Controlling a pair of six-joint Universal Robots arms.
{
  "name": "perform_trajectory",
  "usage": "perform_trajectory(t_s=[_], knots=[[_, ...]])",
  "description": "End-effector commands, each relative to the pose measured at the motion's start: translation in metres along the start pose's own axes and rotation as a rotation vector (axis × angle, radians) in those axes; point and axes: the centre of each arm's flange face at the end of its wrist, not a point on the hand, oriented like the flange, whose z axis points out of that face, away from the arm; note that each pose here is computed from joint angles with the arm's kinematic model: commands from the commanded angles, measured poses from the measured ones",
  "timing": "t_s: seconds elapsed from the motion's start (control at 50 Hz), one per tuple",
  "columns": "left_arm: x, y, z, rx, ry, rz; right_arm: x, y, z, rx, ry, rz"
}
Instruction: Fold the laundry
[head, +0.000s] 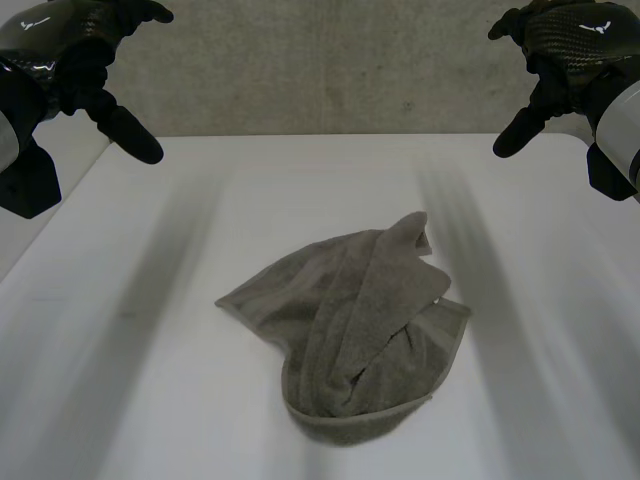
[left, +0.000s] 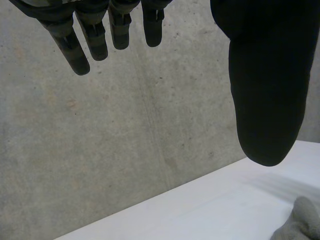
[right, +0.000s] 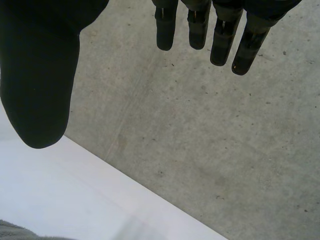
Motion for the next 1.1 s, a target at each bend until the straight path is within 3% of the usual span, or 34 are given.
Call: perform_trajectory(t_s=[0.02, 0.18, 0.32, 0.38, 0.46, 0.52, 0.56, 0.68, 0.86, 1.1], knots=[[0.000, 0.000, 0.000, -0.001, 0.001, 0.000, 0.000, 0.001, 0.000, -0.002, -0.001, 0.000], [-0.001, 0.008, 0.004, -0.027, 0.003, 0.000, -0.005, 0.005, 0.001, -0.014, -0.028, -0.063], [0.002, 0.037, 0.017, -0.118, 0.030, 0.018, -0.015, 0.038, 0.002, -0.112, -0.094, -0.288], [0.007, 0.059, 0.019, -0.188, 0.082, 0.082, -0.023, 0.050, -0.003, -0.145, -0.129, -0.326], [0.014, 0.101, 0.014, -0.297, 0.181, 0.222, -0.031, 0.060, -0.009, -0.179, -0.157, -0.324], [0.018, 0.116, 0.010, -0.330, 0.223, 0.260, -0.034, 0.075, -0.015, -0.227, -0.177, -0.319], [0.022, 0.148, 0.005, -0.394, 0.292, 0.294, -0.035, 0.083, -0.019, -0.254, -0.189, -0.316], [0.029, 0.196, -0.001, -0.439, 0.370, 0.274, -0.043, 0.119, -0.037, -0.359, -0.233, -0.303], [0.043, 0.229, -0.001, -0.421, 0.421, 0.285, -0.049, 0.164, -0.058, -0.397, -0.239, -0.274], [0.050, 0.260, 0.003, -0.428, 0.451, 0.293, -0.050, 0.185, -0.078, -0.467, -0.257, -0.262]])
